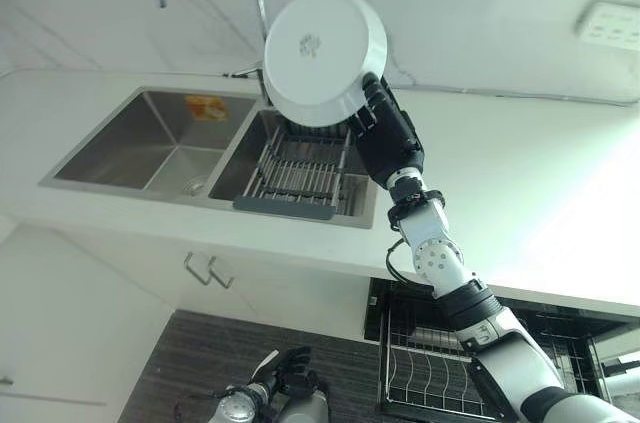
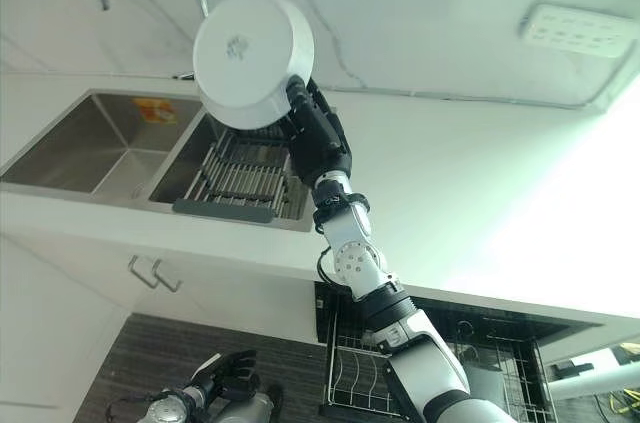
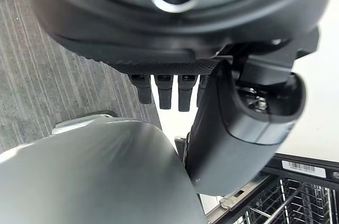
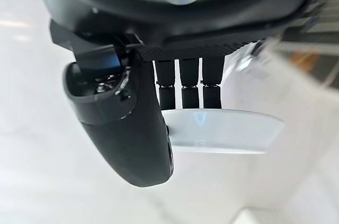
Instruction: Place the dishes in the dishwasher.
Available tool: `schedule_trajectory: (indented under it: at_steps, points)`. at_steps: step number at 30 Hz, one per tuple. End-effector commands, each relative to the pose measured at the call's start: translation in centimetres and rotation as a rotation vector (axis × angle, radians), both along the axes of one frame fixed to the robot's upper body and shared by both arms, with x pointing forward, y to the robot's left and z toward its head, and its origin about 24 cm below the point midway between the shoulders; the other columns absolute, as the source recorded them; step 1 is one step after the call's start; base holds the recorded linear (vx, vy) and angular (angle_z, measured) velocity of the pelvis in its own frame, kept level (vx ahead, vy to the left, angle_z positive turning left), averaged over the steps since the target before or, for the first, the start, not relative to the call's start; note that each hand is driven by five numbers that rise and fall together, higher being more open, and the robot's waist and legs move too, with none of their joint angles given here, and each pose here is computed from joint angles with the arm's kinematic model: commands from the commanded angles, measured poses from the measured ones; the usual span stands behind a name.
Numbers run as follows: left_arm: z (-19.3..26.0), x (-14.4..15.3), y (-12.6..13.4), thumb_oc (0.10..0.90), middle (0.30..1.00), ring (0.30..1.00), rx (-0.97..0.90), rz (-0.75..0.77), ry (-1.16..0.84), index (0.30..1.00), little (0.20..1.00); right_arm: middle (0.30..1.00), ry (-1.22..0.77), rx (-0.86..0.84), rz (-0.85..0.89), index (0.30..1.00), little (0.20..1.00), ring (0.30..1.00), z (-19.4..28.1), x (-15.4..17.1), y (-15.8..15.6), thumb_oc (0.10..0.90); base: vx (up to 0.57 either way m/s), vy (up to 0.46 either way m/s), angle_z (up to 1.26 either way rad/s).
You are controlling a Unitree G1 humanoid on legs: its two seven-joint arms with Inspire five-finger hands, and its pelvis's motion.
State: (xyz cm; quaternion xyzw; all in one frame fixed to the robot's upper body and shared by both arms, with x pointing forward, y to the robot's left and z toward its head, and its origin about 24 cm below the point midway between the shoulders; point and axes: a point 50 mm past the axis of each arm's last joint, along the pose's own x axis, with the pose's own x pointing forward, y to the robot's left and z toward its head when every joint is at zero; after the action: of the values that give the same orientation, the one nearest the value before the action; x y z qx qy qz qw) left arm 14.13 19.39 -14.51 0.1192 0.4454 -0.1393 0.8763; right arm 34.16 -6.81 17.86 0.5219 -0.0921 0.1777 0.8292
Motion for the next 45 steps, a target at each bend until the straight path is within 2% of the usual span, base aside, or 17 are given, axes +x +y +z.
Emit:
schedule_trajectory:
  at_steps: [1, 5, 7, 11, 17, 21, 24, 27, 32, 36, 37, 40, 45]
  points:
    - [-2.2, -6.5, -0.3, 0.8, 0.9, 0.9, 0.049, -0.03, 0.227, 0.9, 0.9, 0.3, -0.323, 0.178, -0.064, 0.3, 0.3, 0.3, 6.7, -1.3, -1.4, 0.4, -0.02, -0.124, -0.35]
    - [-2.4, -7.0, 0.3, 0.8, 0.9, 0.9, 0.066, 0.027, 0.256, 0.9, 0.9, 0.3, -0.454, 0.191, -0.127, 0.3, 0.3, 0.3, 8.2, -3.5, -3.9, 0.4, 0.01, -0.111, -0.36]
    - [-2.6, -7.6, 0.9, 0.8, 0.9, 0.9, 0.081, 0.088, 0.291, 0.9, 0.9, 0.3, -0.518, 0.221, -0.221, 0.3, 0.3, 0.3, 8.9, -5.1, -7.0, 0.4, 0.02, -0.139, -0.63]
    - [-2.7, -8.2, 1.0, 0.8, 0.9, 0.9, 0.089, 0.112, 0.313, 0.9, 0.9, 0.3, -0.552, 0.229, -0.305, 0.3, 0.3, 0.3, 8.7, -6.6, -9.7, 0.4, 0.01, -0.067, -0.46]
    - [-2.8, -8.8, 0.8, 0.8, 0.9, 0.9, 0.074, 0.19, 0.31, 0.9, 0.9, 0.3, -0.572, 0.127, -0.456, 0.3, 0.3, 0.3, 7.3, -8.4, -13.4, 0.4, 0.02, 0.006, -0.49]
    - [-2.7, -8.0, 0.4, 0.8, 0.9, 0.9, 0.068, 0.137, 0.307, 0.9, 0.9, 0.3, -0.537, 0.11, -0.494, 0.3, 0.3, 0.3, 6.2, -8.7, -14.9, 0.4, -0.01, 0.067, -0.71]
    - [-2.8, -7.8, 0.2, 0.8, 0.9, 0.9, 0.09, 0.098, 0.317, 0.9, 0.9, 0.3, -0.493, 0.08, -0.499, 0.3, 0.3, 0.3, 5.1, -8.7, -15.3, 0.4, -0.07, 0.017, -0.35]
    - [-2.6, -8.1, 1.7, 0.8, 0.9, 0.9, 0.145, 0.197, 0.314, 0.9, 0.9, 0.3, -0.458, 0.101, -0.44, 0.3, 0.3, 0.3, 4.0, -8.0, -15.3, 0.4, -0.12, -0.14, -0.33]
    - [-2.0, -5.8, 2.7, 0.8, 0.9, 0.9, 0.155, 0.264, 0.244, 0.9, 0.9, 0.3, -0.502, 0.143, -0.398, 0.3, 0.3, 0.3, 3.2, -7.7, -15.7, 0.4, -0.16, -0.296, -0.1]
    - [-1.7, -4.3, 2.5, 0.8, 0.9, 0.9, 0.138, 0.264, 0.21, 0.9, 0.9, 0.3, -0.519, 0.122, -0.369, 0.3, 0.3, 0.3, 4.6, -7.0, -13.8, 0.4, -0.16, -0.24, 0.17]
    - [-1.8, -4.3, 2.2, 0.8, 0.9, 0.9, 0.151, 0.21, 0.211, 0.9, 0.9, 0.3, -0.515, 0.08, -0.351, 0.3, 0.3, 0.3, 4.8, -7.1, -13.3, 0.4, -0.19, -0.106, 0.58]
    - [-2.1, -5.8, 2.2, 0.8, 0.9, 0.9, 0.138, 0.242, 0.234, 0.9, 0.9, 0.3, -0.477, -0.034, -0.282, 0.3, 0.3, 0.3, 3.3, -7.7, -12.4, 0.4, -0.12, -0.015, 0.32]
    - [-2.0, -6.0, 2.5, 0.8, 0.9, 0.9, 0.135, 0.228, 0.238, 0.9, 0.9, 0.3, -0.448, -0.038, -0.247, 0.3, 0.3, 0.3, 1.2, -8.8, -12.2, 0.4, -0.07, 0.005, -0.07]
